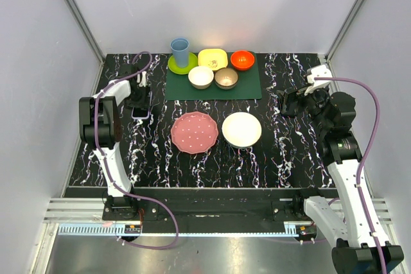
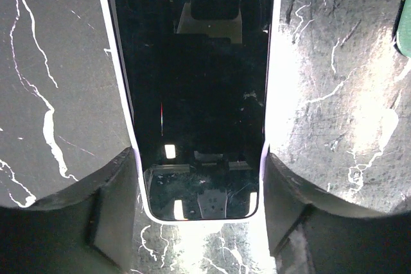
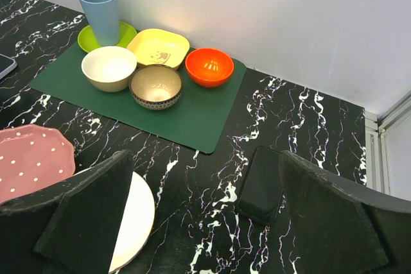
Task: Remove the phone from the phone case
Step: Pick up the phone at the center of the board.
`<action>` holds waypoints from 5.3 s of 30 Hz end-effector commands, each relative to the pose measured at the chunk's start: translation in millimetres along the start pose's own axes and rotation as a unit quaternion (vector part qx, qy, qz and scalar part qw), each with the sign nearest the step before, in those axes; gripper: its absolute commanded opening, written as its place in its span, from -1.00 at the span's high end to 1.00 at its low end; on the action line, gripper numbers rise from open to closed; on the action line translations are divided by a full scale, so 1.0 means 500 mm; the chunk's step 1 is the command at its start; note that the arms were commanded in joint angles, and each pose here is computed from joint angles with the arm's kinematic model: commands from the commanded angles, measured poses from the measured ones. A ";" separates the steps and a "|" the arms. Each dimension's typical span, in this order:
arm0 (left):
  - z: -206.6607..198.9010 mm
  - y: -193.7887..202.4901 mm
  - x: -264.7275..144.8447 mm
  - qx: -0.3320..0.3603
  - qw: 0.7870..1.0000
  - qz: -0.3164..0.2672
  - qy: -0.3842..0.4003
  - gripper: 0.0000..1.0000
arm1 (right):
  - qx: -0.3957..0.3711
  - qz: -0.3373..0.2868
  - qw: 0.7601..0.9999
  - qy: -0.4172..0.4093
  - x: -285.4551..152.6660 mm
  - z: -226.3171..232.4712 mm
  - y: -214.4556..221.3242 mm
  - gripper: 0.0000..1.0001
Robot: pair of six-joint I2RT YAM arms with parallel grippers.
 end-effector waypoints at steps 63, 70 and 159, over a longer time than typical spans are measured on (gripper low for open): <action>-0.320 0.111 -0.400 0.440 0.830 -0.246 0.238 1.00 | 0.172 0.163 0.899 -0.369 0.074 0.217 0.030 -0.81; -0.393 0.155 -0.443 0.482 0.798 -0.255 0.259 1.00 | 0.200 0.190 0.865 -0.420 0.097 0.265 0.035 -0.80; -0.479 0.190 -0.532 0.499 0.767 -0.342 0.216 -0.98 | 0.268 0.288 0.742 -0.543 0.114 0.455 0.133 1.00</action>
Point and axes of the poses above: each gripper's point midway between its finger pads, its own x axis out along the fingers, its own z axis along the line the jaws close on, y = z × x, the point moved 4 cm from there along -x, back along the fingers, and after that the axes turned 2 degrees about -x, right-handed, at the moved point
